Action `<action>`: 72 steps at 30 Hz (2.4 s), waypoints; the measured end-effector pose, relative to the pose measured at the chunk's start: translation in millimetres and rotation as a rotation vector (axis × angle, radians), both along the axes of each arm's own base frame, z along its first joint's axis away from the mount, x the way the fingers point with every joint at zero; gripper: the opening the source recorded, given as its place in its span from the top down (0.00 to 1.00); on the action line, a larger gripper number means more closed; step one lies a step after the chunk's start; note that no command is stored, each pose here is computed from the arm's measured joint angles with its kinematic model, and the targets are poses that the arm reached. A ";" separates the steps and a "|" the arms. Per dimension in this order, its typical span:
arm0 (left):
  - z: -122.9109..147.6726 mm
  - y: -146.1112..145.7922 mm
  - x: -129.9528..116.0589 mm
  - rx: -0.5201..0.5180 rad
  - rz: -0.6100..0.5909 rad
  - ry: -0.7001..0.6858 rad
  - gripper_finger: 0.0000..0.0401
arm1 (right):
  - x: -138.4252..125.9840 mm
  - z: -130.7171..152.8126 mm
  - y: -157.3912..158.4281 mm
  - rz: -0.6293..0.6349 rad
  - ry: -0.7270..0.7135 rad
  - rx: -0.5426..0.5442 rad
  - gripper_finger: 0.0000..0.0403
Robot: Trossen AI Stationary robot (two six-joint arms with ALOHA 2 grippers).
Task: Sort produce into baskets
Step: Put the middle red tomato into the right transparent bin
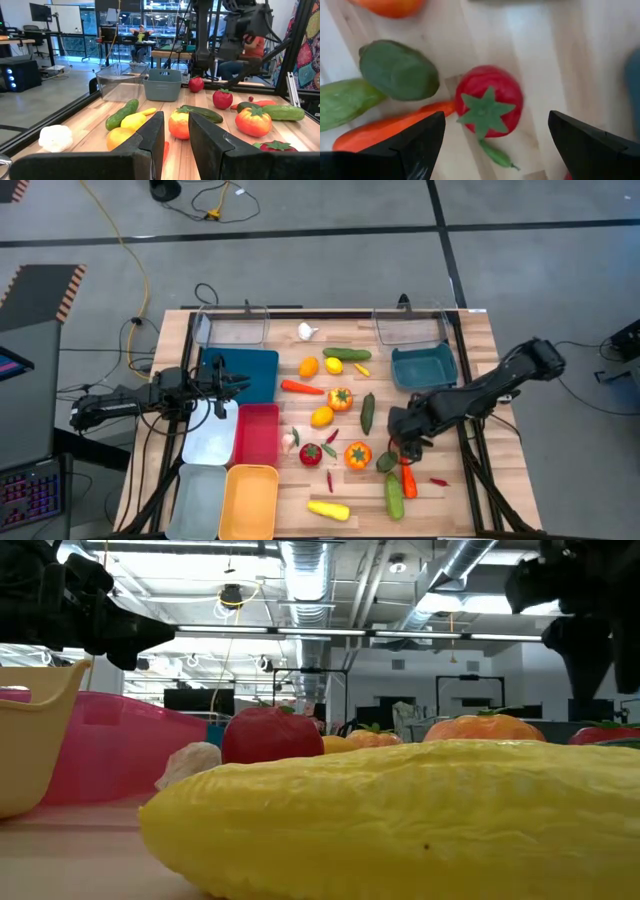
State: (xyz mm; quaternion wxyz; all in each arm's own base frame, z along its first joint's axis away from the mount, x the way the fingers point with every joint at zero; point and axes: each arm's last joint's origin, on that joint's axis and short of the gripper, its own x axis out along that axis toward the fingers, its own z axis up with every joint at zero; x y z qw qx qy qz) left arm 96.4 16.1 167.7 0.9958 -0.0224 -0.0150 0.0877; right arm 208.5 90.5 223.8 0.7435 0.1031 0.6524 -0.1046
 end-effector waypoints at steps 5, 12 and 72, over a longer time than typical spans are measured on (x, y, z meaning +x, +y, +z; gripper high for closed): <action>0.1 0.0 0.0 0.000 0.000 0.000 0.81 | 3.6 -7.6 2.1 0.001 0.041 0.001 0.06; 0.1 0.0 0.0 0.000 0.000 -0.001 0.81 | 9.5 -21.7 4.5 0.003 0.106 -0.028 0.06; 0.1 0.0 0.0 0.000 0.000 0.000 0.81 | 39.4 79.3 -172.2 -0.145 0.083 -0.260 0.23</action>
